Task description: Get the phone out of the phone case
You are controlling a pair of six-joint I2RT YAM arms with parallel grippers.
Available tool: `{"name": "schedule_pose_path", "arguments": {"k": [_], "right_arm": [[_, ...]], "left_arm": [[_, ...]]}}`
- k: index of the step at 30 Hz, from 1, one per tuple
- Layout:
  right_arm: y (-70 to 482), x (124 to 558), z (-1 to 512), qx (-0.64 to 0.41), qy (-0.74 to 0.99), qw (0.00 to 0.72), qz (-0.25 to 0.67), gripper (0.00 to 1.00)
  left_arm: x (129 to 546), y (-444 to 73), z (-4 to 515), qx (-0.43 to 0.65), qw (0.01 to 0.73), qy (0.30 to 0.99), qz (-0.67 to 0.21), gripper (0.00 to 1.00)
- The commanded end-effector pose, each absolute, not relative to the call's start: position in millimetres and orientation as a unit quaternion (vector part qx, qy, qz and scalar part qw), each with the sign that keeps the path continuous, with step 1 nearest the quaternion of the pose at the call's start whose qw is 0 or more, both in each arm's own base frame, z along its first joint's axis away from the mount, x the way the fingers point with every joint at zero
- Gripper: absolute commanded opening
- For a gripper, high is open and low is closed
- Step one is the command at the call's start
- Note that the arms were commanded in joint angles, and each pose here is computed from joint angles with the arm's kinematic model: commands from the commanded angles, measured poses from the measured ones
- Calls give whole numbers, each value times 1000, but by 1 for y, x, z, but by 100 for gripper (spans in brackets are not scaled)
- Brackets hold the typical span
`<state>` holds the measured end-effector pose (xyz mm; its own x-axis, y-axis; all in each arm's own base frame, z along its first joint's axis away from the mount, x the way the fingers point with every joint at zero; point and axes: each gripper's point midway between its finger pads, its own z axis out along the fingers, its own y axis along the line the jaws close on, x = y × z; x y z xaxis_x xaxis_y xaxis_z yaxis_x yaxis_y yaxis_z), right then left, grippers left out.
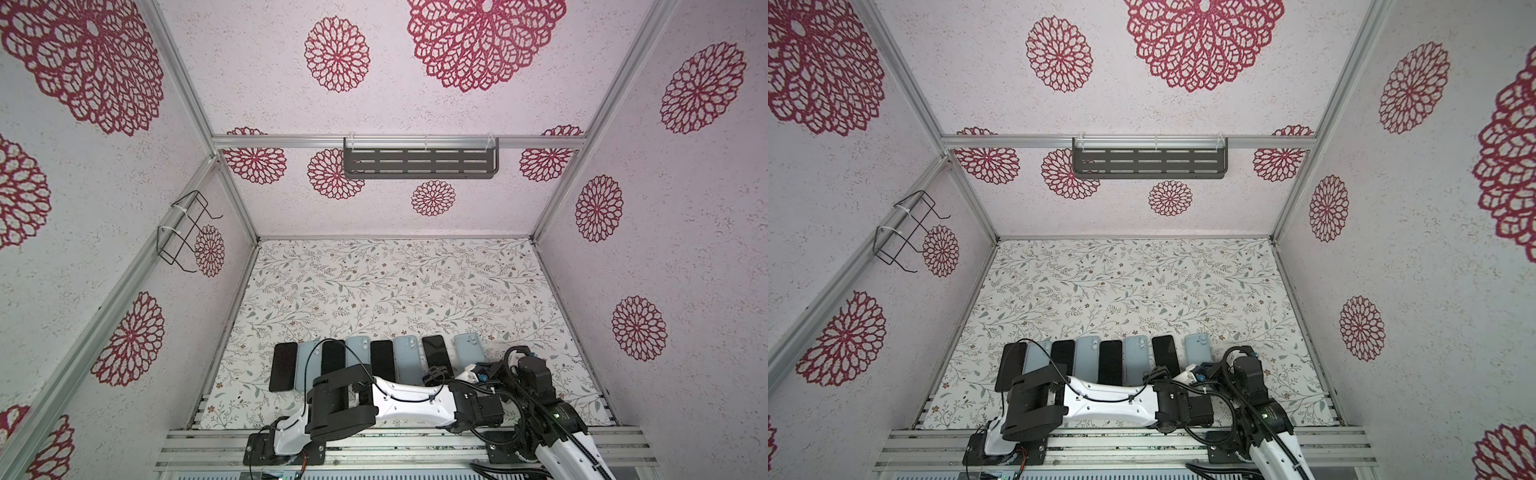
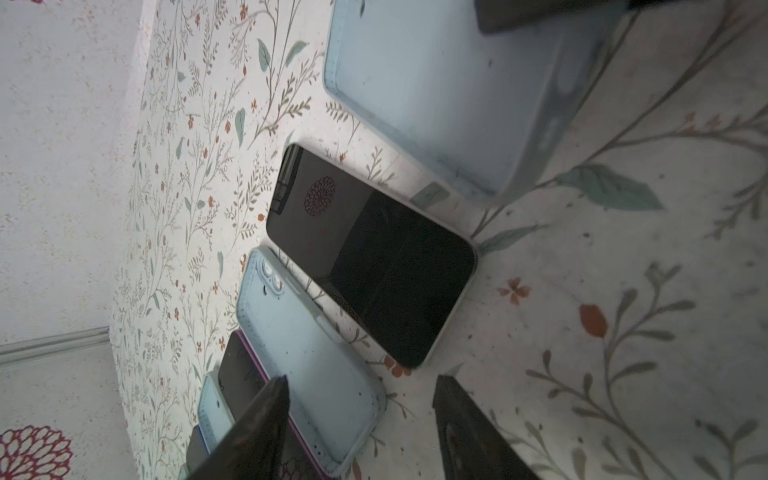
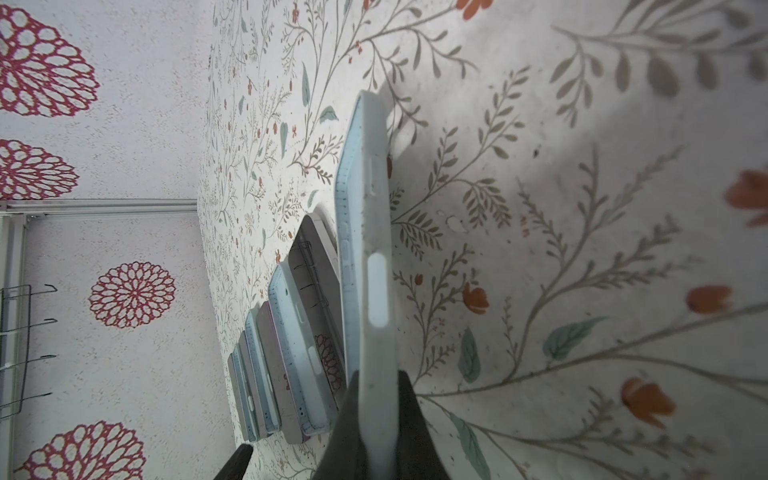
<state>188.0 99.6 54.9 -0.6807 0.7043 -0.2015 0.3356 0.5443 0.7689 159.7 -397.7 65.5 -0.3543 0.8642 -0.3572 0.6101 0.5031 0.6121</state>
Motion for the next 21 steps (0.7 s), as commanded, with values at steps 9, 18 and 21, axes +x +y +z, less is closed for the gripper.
{"name": "schedule_pose_path", "arguments": {"k": [9,18,21], "right_arm": [[104,200,28,274,864,251,339,0],[110,194,12,274,867,235,344,0],[116,193,12,271,867,235,347,0]], "left_arm": [[200,-334,137,288,388,872,77,73],[228,-285,165,195,412,889,43,97],[237,-271,178,165,422,891,26,97]]}}
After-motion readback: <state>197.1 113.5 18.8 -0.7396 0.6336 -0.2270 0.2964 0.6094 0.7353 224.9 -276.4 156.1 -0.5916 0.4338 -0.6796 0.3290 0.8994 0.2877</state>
